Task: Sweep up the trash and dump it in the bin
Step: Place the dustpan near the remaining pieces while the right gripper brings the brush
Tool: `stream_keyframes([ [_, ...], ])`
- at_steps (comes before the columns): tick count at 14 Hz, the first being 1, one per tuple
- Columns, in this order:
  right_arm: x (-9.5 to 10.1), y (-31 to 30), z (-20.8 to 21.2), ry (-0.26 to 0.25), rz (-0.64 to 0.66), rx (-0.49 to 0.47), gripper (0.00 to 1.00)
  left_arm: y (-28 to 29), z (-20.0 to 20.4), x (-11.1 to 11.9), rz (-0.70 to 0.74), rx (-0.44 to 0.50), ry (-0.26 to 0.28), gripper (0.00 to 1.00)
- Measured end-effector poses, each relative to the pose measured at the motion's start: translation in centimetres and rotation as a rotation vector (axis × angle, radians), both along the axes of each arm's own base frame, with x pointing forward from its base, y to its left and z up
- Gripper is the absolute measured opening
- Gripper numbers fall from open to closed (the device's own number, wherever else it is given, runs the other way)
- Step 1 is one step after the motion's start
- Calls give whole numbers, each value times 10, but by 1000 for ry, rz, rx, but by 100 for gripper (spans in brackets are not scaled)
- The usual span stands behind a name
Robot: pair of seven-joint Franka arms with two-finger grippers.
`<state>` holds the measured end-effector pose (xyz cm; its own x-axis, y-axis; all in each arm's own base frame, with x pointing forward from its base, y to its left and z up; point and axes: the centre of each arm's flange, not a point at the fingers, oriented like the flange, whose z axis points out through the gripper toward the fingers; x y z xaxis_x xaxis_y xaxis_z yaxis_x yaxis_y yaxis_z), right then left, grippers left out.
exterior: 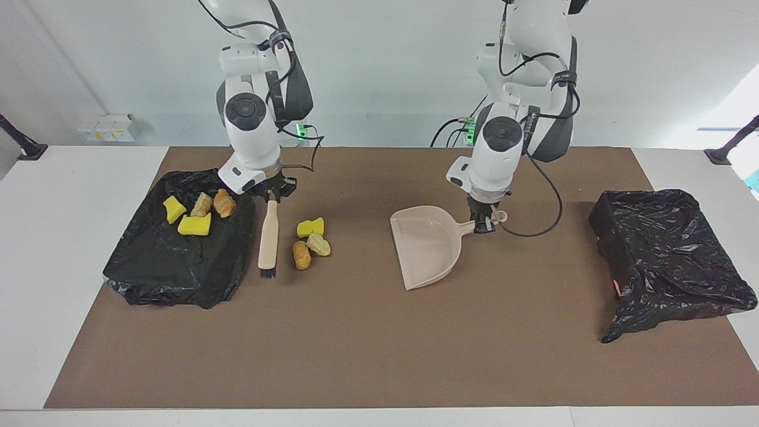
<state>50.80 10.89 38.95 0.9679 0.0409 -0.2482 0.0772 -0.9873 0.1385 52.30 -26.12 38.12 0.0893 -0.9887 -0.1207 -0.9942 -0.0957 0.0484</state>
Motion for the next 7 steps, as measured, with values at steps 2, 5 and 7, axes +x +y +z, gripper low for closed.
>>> stream_keyframes([
  [2, -7, 3, -26, 65, 15, -19, 26, -11, 0, -6, 4, 5, -6, 32],
  [5, -12, 3, -38, 90, 18, -25, 26, -24, 0, -16, 16, 8, -10, 32],
  [7, -15, 7, -46, 85, 27, -20, 26, -33, -2, -29, 36, 13, -12, 32],
])
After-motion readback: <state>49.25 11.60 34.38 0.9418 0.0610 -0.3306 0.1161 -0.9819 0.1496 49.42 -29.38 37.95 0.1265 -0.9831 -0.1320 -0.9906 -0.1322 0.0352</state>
